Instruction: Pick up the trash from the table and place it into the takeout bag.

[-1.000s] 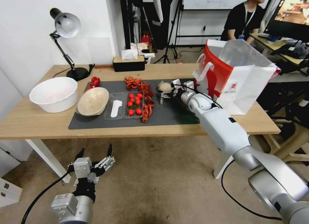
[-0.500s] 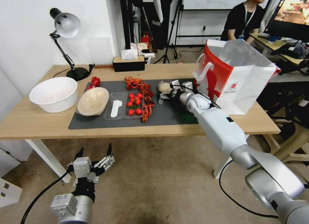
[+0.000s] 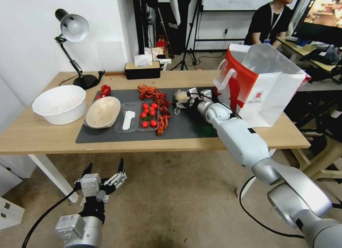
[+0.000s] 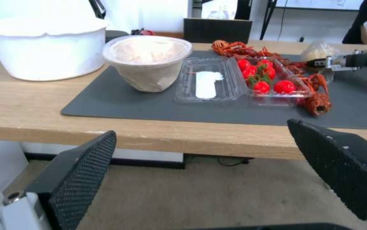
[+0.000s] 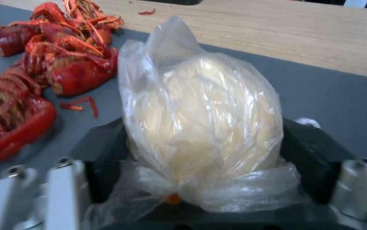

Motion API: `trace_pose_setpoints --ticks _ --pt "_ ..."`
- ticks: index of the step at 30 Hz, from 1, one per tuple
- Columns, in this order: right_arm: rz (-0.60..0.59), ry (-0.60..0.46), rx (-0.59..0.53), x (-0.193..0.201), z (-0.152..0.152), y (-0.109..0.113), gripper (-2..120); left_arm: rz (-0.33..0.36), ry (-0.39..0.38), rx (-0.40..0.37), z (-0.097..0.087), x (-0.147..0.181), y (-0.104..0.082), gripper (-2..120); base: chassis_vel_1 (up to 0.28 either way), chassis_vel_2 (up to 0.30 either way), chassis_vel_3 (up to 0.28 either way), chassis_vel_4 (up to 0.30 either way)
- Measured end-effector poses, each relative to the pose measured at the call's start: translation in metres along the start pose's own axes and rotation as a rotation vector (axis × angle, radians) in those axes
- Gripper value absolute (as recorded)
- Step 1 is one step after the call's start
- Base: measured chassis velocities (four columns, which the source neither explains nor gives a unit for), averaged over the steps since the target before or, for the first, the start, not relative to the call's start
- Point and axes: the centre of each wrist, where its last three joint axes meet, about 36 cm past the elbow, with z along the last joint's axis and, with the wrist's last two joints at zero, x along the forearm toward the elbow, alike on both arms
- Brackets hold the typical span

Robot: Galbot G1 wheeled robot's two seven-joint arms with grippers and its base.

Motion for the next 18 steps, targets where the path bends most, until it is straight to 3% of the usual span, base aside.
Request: trace_pose_setpoints --ticks 16,18 --pt "0.035 -0.009 -0.006 0.017 0.006 0.000 18 0.006 0.002 0.000 0.000 0.000 0.000 100 0.000 0.000 0.000 0.000" --pt "0.039 -0.023 0.001 0.020 0.004 0.001 15 0.006 0.001 0.000 0.000 0.000 0.000 100 0.000 0.000 0.000 0.000"
